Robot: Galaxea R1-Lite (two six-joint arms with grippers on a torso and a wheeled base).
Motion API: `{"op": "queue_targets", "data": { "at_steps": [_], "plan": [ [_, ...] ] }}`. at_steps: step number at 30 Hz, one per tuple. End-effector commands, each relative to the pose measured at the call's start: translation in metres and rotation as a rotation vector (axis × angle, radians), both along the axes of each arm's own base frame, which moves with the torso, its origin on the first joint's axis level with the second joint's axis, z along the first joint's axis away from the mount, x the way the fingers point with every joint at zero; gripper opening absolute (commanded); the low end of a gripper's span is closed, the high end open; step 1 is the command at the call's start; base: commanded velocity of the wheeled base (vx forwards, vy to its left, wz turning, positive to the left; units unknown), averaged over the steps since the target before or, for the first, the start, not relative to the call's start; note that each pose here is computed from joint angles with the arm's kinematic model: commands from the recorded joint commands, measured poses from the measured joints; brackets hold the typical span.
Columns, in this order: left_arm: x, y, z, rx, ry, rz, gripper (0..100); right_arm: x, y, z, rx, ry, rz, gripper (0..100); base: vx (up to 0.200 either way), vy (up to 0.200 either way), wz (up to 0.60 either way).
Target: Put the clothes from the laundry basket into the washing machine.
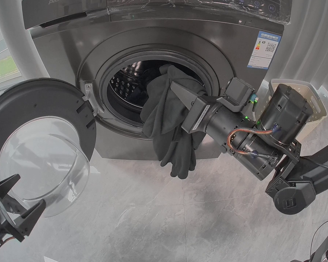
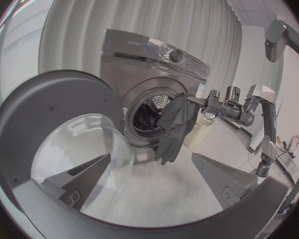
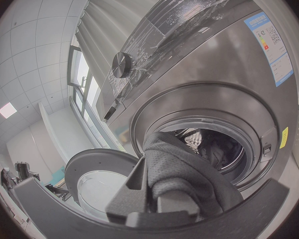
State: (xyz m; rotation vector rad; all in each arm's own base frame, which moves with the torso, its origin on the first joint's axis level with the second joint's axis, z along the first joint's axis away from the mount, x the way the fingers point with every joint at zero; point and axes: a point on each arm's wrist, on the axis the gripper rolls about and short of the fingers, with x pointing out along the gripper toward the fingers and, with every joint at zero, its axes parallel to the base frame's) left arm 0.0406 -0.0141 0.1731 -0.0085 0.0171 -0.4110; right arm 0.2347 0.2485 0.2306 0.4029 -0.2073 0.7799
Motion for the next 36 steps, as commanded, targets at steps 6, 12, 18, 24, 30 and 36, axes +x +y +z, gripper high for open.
{"op": "queue_targets", "data": {
  "at_steps": [6,12,18,24,30,36],
  "plan": [
    [0.094,-0.058,-0.007,0.046,0.18,-0.317,100,0.009,0.008,0.004,0.012,-0.012,-0.007,0,0.0,0.0,0.0],
    [0.107,-0.068,-0.013,0.02,0.256,-0.418,100,0.009,0.008,0.006,0.019,-0.016,-0.008,0,0.0,0.0,0.0],
    [0.119,-0.075,-0.012,-0.022,0.3,-0.457,100,0.006,0.008,0.007,0.021,-0.017,-0.001,0,0.0,0.0,0.0],
    [0.138,-0.085,-0.004,-0.027,0.288,-0.476,100,0.005,0.009,0.007,0.022,-0.018,0.0,0,0.0,0.0,0.0],
    [0.168,-0.101,-0.003,-0.029,0.293,-0.505,100,0.005,0.009,0.007,0.022,-0.018,0.002,0,0.0,0.0,0.0],
    [0.187,-0.115,-0.01,-0.038,0.265,-0.549,100,0.005,0.01,0.008,0.021,-0.021,0.002,0,0.0,0.0,0.0]
  ]
}}
